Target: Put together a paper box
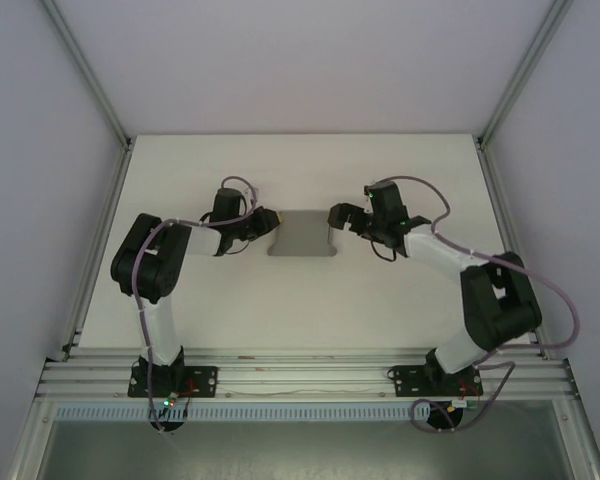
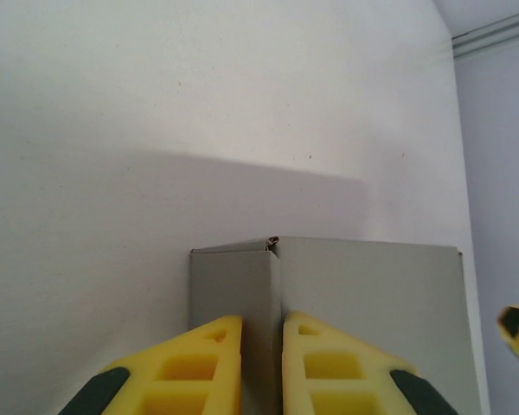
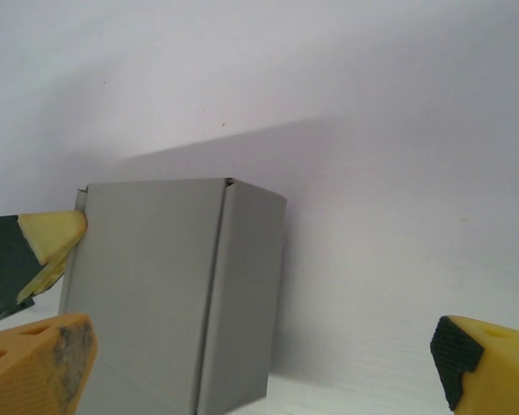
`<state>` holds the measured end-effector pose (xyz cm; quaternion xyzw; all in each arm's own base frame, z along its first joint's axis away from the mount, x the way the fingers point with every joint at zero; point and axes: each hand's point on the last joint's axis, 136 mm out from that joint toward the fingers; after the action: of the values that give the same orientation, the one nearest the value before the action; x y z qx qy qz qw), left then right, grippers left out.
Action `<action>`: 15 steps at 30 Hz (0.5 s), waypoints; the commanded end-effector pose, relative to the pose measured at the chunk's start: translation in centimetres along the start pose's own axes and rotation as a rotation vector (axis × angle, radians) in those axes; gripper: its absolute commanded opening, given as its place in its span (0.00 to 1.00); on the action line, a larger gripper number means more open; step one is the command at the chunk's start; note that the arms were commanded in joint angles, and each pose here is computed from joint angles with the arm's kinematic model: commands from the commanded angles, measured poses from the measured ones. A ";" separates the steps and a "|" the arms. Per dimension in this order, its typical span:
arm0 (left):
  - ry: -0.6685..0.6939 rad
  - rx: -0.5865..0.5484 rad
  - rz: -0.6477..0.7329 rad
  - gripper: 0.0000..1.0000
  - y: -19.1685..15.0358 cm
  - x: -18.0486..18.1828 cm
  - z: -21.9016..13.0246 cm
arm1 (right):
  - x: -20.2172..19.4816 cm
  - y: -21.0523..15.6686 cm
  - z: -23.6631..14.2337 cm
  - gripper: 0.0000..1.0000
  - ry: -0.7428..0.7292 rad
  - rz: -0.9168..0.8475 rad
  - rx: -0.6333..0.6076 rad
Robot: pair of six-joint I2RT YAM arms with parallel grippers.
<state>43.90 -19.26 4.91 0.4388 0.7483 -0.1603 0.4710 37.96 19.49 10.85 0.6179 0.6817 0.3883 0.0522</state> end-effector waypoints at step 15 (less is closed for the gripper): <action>0.057 0.036 -0.063 0.18 -1.8 4.1 0.3 | 6.6 1.1 5.9 0.76 0.533 0.295 0.107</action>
<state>43.91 -19.11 4.92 0.4341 0.7389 -0.1645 0.4884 39.47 26.23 6.37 0.6293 0.6102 0.4431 -0.1877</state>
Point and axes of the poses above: each hand's point on the last joint's axis, 136 mm out from that joint toward the fingers, its own z axis out along the fingers, its own x axis along the line the jaws close on, y = z × x, and after that the axes turned 14 degrees about -z, right-handed
